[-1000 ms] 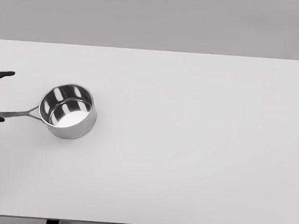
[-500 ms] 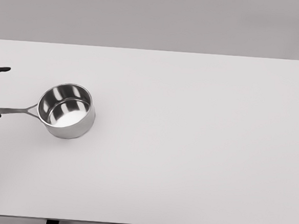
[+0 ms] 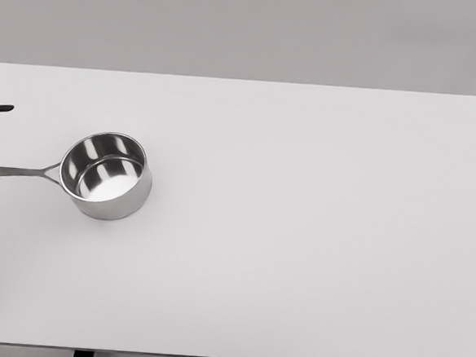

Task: Rotate pot handle

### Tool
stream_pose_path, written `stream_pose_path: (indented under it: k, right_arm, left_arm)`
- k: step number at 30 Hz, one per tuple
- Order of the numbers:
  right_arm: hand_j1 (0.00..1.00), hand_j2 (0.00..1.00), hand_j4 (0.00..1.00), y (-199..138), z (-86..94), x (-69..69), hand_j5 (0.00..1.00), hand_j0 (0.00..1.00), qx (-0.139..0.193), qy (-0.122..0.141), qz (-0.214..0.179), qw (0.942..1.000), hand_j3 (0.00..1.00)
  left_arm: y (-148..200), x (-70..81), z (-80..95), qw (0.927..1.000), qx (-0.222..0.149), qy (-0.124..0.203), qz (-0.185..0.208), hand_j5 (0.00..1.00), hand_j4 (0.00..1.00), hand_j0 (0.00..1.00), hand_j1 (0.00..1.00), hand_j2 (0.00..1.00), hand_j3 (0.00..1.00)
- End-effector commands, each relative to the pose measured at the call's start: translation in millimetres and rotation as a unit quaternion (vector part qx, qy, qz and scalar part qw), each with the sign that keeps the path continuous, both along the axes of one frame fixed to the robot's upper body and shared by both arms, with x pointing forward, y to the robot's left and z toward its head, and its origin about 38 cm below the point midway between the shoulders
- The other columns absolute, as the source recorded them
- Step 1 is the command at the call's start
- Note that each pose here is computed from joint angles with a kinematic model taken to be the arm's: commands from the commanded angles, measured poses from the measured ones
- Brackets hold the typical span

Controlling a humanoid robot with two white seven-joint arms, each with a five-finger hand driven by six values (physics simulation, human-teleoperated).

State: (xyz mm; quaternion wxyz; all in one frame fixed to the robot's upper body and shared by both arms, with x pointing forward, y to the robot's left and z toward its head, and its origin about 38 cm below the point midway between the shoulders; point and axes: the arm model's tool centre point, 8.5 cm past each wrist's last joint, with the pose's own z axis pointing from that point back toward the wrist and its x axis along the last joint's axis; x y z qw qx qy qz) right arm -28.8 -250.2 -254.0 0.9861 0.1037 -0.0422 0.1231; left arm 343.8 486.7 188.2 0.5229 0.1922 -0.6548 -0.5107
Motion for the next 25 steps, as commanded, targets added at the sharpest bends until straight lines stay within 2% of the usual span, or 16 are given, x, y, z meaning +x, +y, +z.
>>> stream_pose_path:
  k: [1, 4, 6, 8, 10, 13, 15, 16, 18, 20, 22, 24, 25]
  right_arm:
    - [1.00, 1.00, 1.00, 0, 0.0, 0.0, 1.00, 1.00, 0.000, 0.000, 0.000, 1.0000, 1.00]
    - [1.00, 1.00, 1.00, 0, 0.0, 0.0, 1.00, 1.00, 0.000, 0.000, 0.000, 1.0000, 1.00]
    - [1.00, 1.00, 1.00, 0, 0.0, 0.0, 1.00, 1.00, 0.000, 0.000, 0.000, 1.0000, 1.00]
    - [1.00, 1.00, 1.00, 0, 0.0, 0.0, 1.00, 1.00, 0.000, 0.000, 0.000, 1.0000, 1.00]
    - [1.00, 1.00, 1.00, 0, 0.0, 0.0, 1.00, 1.00, 0.000, 0.000, 0.000, 1.0000, 1.00]
    - [1.00, 1.00, 1.00, 0, 0.1, -1.0, 1.00, 1.00, 0.000, 0.001, 0.000, 1.0000, 1.00]
    - [1.00, 1.00, 1.00, 0, 0.0, 0.0, 1.00, 1.00, 0.000, 0.000, 0.000, 1.0000, 1.00]
    - [1.00, 1.00, 1.00, 0, 0.0, 0.0, 1.00, 1.00, 0.000, 0.000, 0.000, 1.0000, 1.00]
    - [1.00, 1.00, 1.00, 0, 0.0, 0.0, 1.00, 1.00, 0.000, 0.000, 0.000, 1.0000, 1.00]
    - [1.00, 1.00, 1.00, 0, 0.0, 0.0, 1.00, 1.00, 0.000, 0.000, 0.000, 1.0000, 1.00]
    - [1.00, 1.00, 1.00, 0, 0.0, 0.0, 1.00, 1.00, 0.000, 0.000, 0.000, 1.0000, 1.00]
    - [1.00, 1.00, 1.00, 0, 0.1, -1.0, 1.00, 1.00, 0.000, 0.001, 0.000, 1.0000, 1.00]
    - [1.00, 1.00, 1.00, 0, 0.0, 0.0, 1.00, 1.00, 0.000, 0.000, 0.000, 1.0000, 1.00]
  left_arm:
    - [1, 0.0, 0.5, 1.0000, -0.003, 0.001, 0.001, 1.00, 1.00, 1.00, 1.00, 1.00, 1.00]
    - [-6, -0.3, -7.0, 0.9999, -0.004, 0.012, -0.009, 1.00, 1.00, 1.00, 1.00, 1.00, 1.00]
    - [-9, -0.3, -1.6, 0.9999, -0.002, 0.007, -0.016, 1.00, 1.00, 1.00, 1.00, 1.00, 1.00]
    - [-16, -2.3, 1.8, 0.9994, -0.021, 0.003, -0.026, 1.00, 1.00, 1.00, 1.00, 1.00, 1.00]
    - [-22, -8.1, 19.4, 0.9987, -0.021, -0.001, -0.048, 1.00, 1.00, 1.00, 1.00, 1.00, 1.00]
    - [-39, -10.1, 57.9, 0.9952, -0.030, -0.026, -0.089, 1.00, 1.00, 1.00, 1.00, 1.00, 1.00]
    - [-79, -15.5, 78.3, 0.9865, -0.040, -0.053, -0.150, 1.00, 1.00, 1.00, 1.00, 1.00, 1.00]
    - [-96, -19.8, 84.3, 0.9816, -0.033, -0.060, -0.178, 1.00, 1.00, 1.00, 1.00, 1.00, 1.00]
    - [-109, -14.2, 81.3, 0.9783, -0.020, -0.060, -0.197, 1.00, 1.00, 1.00, 1.00, 1.00, 1.00]
    - [-137, -2.7, 77.0, 0.9697, -0.016, -0.058, -0.237, 1.00, 1.00, 1.00, 1.00, 1.00, 1.00]
    - [-167, 7.1, 74.7, 0.9597, -0.037, -0.067, -0.271, 1.00, 1.00, 1.00, 1.00, 1.00, 1.00]
    - [-205, 11.4, 60.4, 0.9462, -0.061, -0.056, -0.313, 1.00, 1.00, 1.00, 1.00, 1.00, 1.00]
    - [-211, 11.3, 57.1, 0.9435, -0.063, -0.051, -0.321, 1.00, 1.00, 1.00, 1.00, 1.00, 1.00]
